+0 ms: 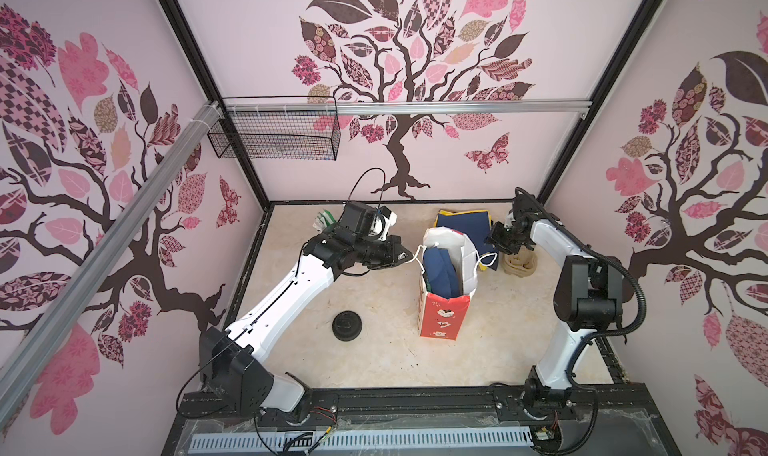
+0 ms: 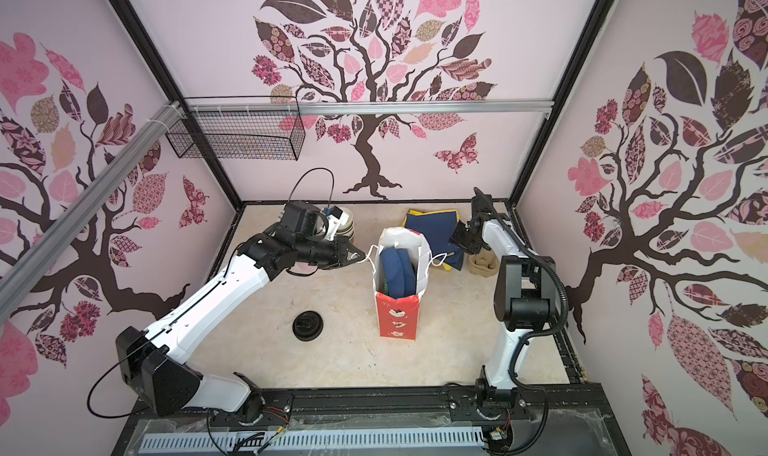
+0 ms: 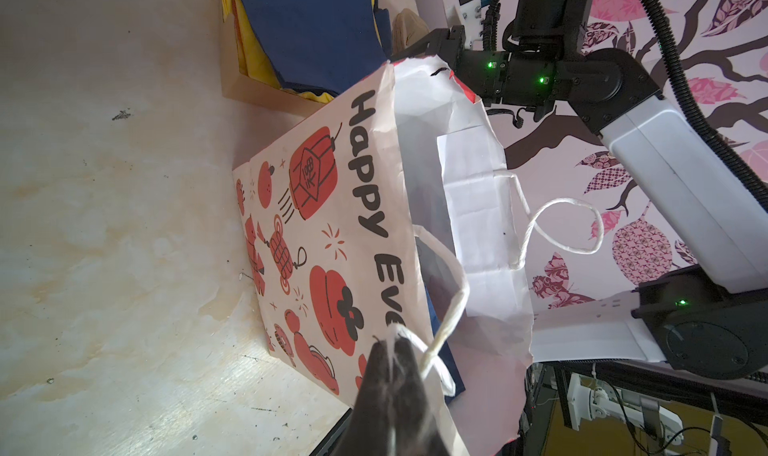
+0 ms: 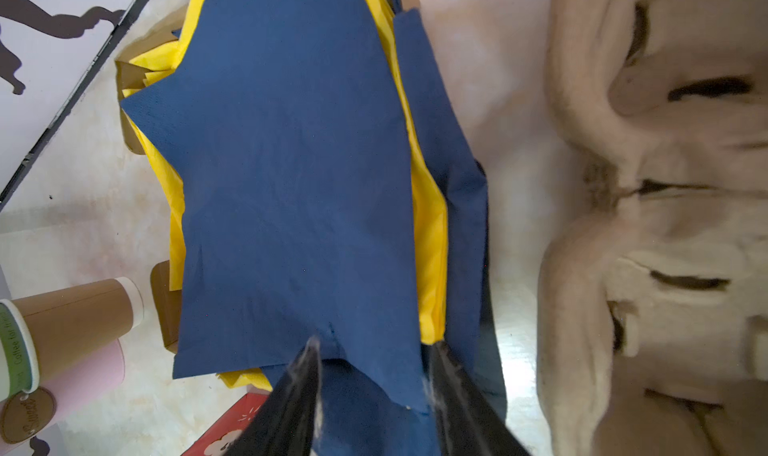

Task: Pack the takeout coffee
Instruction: 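Grasp and lift a second navy napkin with the right gripper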

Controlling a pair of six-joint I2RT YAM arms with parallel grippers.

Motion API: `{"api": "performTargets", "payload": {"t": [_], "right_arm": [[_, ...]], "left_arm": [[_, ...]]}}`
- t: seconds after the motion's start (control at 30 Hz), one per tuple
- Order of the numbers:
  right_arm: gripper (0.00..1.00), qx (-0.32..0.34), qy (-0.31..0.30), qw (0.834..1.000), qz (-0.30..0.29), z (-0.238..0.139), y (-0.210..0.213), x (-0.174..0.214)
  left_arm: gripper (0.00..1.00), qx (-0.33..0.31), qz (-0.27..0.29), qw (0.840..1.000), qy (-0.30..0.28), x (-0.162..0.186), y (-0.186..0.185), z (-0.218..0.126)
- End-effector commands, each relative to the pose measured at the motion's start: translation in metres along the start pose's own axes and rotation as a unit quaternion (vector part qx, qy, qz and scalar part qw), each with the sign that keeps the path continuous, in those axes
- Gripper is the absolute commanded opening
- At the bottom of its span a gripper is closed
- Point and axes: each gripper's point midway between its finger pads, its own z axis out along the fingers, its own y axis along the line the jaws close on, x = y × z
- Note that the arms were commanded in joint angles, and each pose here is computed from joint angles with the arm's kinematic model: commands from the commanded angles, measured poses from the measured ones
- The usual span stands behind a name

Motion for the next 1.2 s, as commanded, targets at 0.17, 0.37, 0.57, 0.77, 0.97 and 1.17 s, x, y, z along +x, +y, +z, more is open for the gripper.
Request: {"api": "performTargets", "payload": {"t": [0.17, 0.37, 0.57, 0.77, 0.97, 1.17], "right_arm": [[0.43, -0.001, 0.017, 1.0, 0.011, 0.009, -0.004, 0.001], [0.39, -0.036, 0.027, 0.999, 0.015, -0.001, 0.013, 0.001], [0.38, -0.034, 0.041, 0.998, 0.019, -0.001, 0.011, 0.009], [0.38, -0.037, 0.035, 0.998, 0.025, 0.002, 0.008, 0.012], [0.35, -0.044, 0.027, 0.998, 0.034, 0.017, 0.009, 0.004], [0.29, -0.061, 0.016, 0.997, 0.045, 0.026, 0.016, -0.01]], "left_arm": [[0.0, 0.006, 0.012, 1.0, -0.007, -0.006, -0.008, -0.002], [0.0, 0.006, 0.012, 1.0, -0.007, -0.005, -0.007, -0.003], [0.0, 0.006, 0.014, 1.0, -0.01, -0.006, -0.008, -0.005], [0.0, 0.004, 0.014, 1.0, -0.009, -0.004, -0.006, -0.005], [0.0, 0.003, 0.014, 1.0, -0.01, -0.004, -0.006, -0.006], [0.0, 0.001, 0.013, 1.0, -0.013, -0.004, -0.005, -0.009]]}}
